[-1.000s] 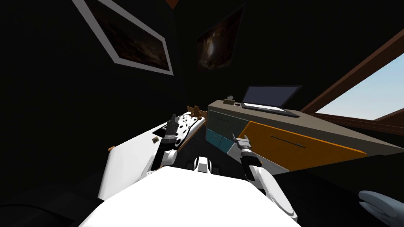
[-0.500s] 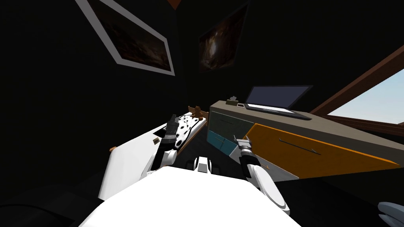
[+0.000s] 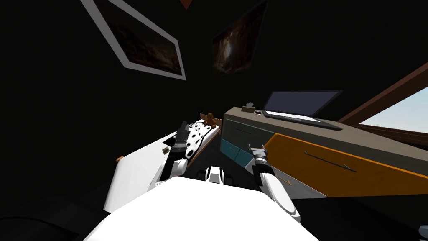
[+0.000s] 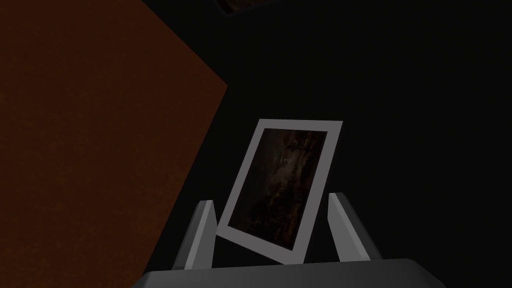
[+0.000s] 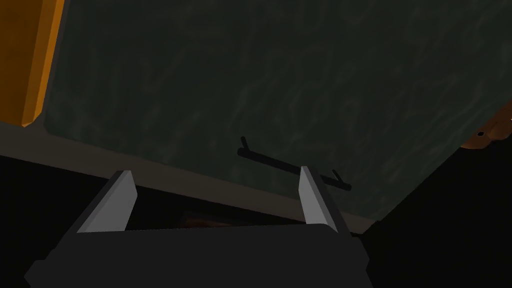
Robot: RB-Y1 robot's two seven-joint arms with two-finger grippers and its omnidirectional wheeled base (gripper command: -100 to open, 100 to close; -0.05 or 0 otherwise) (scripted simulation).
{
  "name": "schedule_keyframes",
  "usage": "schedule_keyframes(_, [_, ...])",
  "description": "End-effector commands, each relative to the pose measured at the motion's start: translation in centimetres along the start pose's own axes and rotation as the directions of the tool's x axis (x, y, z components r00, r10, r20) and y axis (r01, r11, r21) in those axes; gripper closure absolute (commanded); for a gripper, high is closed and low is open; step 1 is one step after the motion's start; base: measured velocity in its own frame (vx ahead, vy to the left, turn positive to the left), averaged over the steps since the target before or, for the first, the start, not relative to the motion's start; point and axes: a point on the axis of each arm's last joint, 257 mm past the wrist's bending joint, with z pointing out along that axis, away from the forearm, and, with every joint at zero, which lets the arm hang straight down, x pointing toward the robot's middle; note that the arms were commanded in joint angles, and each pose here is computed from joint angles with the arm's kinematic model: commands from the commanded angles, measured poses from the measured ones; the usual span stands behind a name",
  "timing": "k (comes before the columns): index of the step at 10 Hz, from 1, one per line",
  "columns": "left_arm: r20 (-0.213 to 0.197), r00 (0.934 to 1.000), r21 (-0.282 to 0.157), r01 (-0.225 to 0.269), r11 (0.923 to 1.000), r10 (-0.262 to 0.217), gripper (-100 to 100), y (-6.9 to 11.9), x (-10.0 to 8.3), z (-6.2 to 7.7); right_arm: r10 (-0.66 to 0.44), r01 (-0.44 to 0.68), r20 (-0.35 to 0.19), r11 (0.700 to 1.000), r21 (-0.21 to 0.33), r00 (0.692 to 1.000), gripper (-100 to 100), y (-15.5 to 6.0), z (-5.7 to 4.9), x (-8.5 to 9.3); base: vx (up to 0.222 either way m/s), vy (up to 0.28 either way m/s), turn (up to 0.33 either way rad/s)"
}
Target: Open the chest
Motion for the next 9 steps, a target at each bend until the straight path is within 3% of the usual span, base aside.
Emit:
schedule_keyframes(1, [0.0, 1.0, 0.0, 0.0, 1.0, 0.0, 0, 0.0, 0.0, 0.0, -0.046, 0.046, -0.007, 0.999, 0.018, 0.999, -100, -0.3, 0.2, 0.3, 0.026, 0.02, -0.001])
schedule_keyframes(7, [0.0, 1.0, 0.0, 0.0, 1.0, 0.0, 0, 0.0, 0.0, 0.0, -0.206, 0.21, -0.049, 0.973, 0.095, 0.977, -100, -1.1, 0.9, 1.3, 0.057, 0.039, 0.024])
schedule_keyframes(9, [0.0, 1.0, 0.0, 0.0, 1.0, 0.0, 0, 0.0, 0.0, 0.0, -0.275, 0.282, -0.074, 0.949, 0.137, 0.959, -100, -1.3, 1.3, 1.5, 0.069, 0.056, 0.031])
